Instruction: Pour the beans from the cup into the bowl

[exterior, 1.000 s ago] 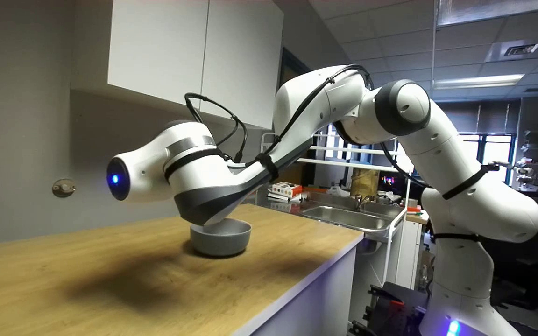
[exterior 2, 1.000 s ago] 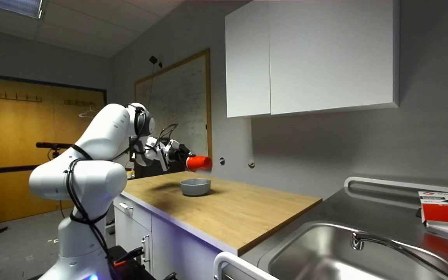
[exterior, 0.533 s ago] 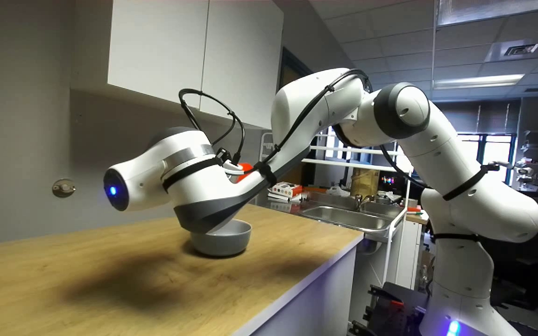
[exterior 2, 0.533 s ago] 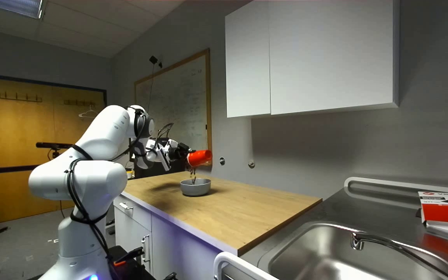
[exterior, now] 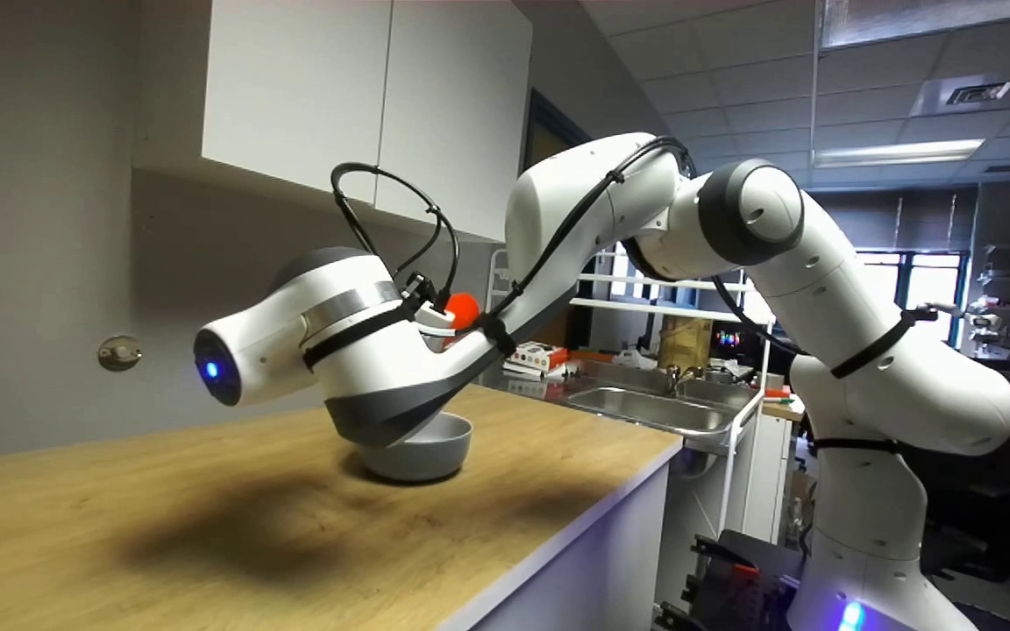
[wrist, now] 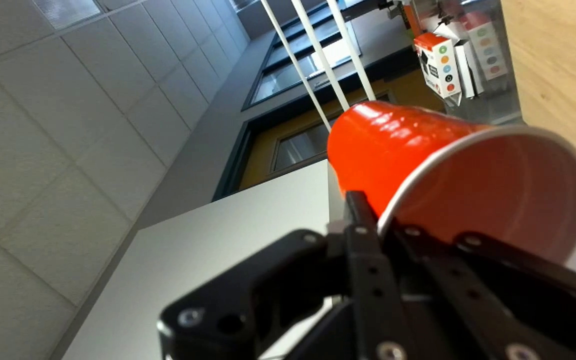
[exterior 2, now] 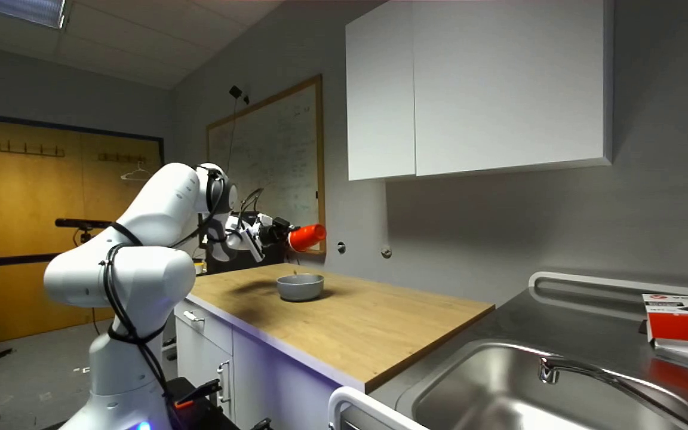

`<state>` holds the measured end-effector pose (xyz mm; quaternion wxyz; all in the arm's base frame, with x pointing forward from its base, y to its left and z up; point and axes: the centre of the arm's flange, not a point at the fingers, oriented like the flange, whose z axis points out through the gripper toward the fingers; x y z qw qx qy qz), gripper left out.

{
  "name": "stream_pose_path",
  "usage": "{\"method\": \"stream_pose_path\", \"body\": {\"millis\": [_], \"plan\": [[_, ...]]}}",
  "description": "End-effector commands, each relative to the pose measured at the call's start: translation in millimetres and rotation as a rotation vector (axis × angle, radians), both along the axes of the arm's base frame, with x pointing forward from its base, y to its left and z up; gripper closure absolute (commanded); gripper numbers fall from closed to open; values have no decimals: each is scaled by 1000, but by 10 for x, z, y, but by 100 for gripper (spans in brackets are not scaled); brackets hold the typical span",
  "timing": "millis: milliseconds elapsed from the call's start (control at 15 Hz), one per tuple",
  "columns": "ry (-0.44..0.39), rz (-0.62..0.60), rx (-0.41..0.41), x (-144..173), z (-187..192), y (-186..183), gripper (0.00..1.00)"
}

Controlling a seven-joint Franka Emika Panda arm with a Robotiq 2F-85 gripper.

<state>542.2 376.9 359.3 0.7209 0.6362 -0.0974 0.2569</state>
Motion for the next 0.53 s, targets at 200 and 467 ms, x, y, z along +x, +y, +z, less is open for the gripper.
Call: {"method": "stream_pose_path", "body": {"millis": [200,467], "plan": [[-80,-13,-31,53,57,54,98],[-124,-10,-74,63,76,56,98]]}}
